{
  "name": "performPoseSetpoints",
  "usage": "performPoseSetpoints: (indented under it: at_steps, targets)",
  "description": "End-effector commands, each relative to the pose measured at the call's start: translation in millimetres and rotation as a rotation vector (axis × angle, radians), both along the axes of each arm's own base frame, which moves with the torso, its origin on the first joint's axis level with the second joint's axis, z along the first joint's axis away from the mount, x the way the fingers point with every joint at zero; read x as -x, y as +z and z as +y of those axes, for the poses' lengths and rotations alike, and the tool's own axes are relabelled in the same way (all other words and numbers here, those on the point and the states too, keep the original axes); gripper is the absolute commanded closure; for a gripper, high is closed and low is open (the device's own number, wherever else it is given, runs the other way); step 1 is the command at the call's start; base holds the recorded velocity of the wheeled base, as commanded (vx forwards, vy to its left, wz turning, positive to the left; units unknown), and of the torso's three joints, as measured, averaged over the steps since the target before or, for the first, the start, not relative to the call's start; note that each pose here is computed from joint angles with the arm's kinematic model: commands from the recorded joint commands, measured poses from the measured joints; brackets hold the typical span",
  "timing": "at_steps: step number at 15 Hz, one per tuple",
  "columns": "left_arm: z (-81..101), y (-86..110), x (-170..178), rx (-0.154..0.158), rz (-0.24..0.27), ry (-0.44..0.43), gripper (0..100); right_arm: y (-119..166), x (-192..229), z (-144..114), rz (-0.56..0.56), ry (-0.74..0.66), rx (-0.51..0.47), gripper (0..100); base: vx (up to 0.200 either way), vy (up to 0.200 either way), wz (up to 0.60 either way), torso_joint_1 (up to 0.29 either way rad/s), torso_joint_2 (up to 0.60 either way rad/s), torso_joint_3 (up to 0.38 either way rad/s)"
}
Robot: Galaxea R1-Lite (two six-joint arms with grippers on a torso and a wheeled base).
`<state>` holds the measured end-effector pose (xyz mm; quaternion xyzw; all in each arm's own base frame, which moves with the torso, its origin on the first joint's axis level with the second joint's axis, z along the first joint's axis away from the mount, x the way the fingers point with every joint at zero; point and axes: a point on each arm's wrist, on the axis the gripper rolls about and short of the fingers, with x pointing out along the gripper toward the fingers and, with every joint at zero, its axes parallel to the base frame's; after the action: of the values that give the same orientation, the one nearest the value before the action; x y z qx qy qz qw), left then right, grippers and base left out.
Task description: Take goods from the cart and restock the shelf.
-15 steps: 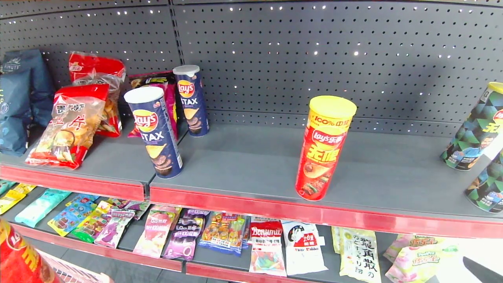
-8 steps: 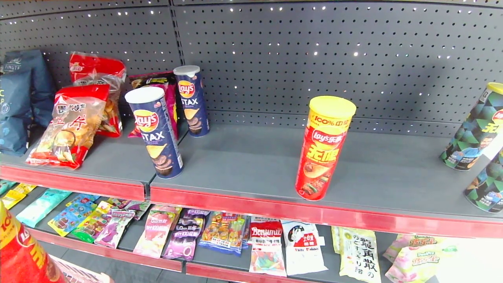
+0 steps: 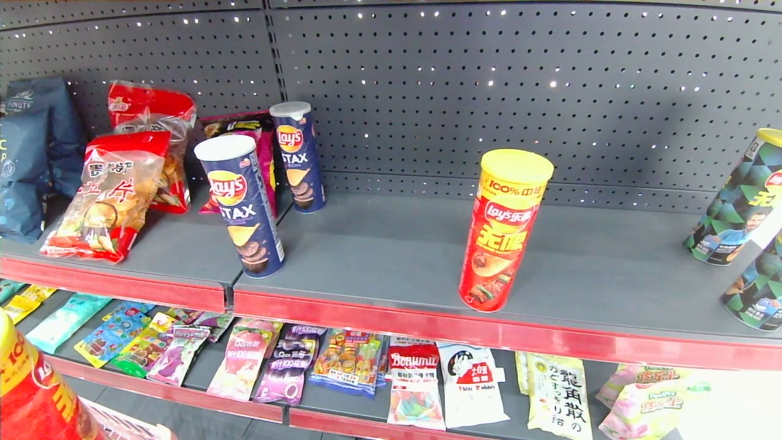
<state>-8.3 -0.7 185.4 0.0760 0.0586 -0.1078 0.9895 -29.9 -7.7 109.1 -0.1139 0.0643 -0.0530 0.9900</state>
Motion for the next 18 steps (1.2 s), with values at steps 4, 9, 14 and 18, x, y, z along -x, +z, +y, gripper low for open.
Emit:
performPoseSetpoints:
  at_steps: [4, 9, 14, 18]
  targets:
    - [0.1, 2.4, 1, 0.001, -0.010, 0.000, 100, -5, -1, 0, 0.014, -0.012, 0.010, 0, 0.000, 0.000, -0.15, 0.001, 0.00, -0.001]
    - [0.2, 5.3, 2, 0.002, -0.021, 0.000, 100, -11, -3, 0, 0.034, -0.010, 0.013, 0, 0.000, 0.000, -0.60, 0.006, 0.00, 0.002]
    - [0.3, 9.5, 2, 0.004, -0.032, 0.000, 100, -16, -5, 0, 0.054, -0.009, 0.014, 0, 0.000, 0.000, -0.48, 0.001, 0.00, 0.002]
    - [-0.2, 22.6, -1, 0.006, -0.045, -0.002, 100, -21, -8, 1, 0.018, -0.021, -0.129, 0, 0.000, 0.000, 0.00, 0.000, 0.00, 0.000]
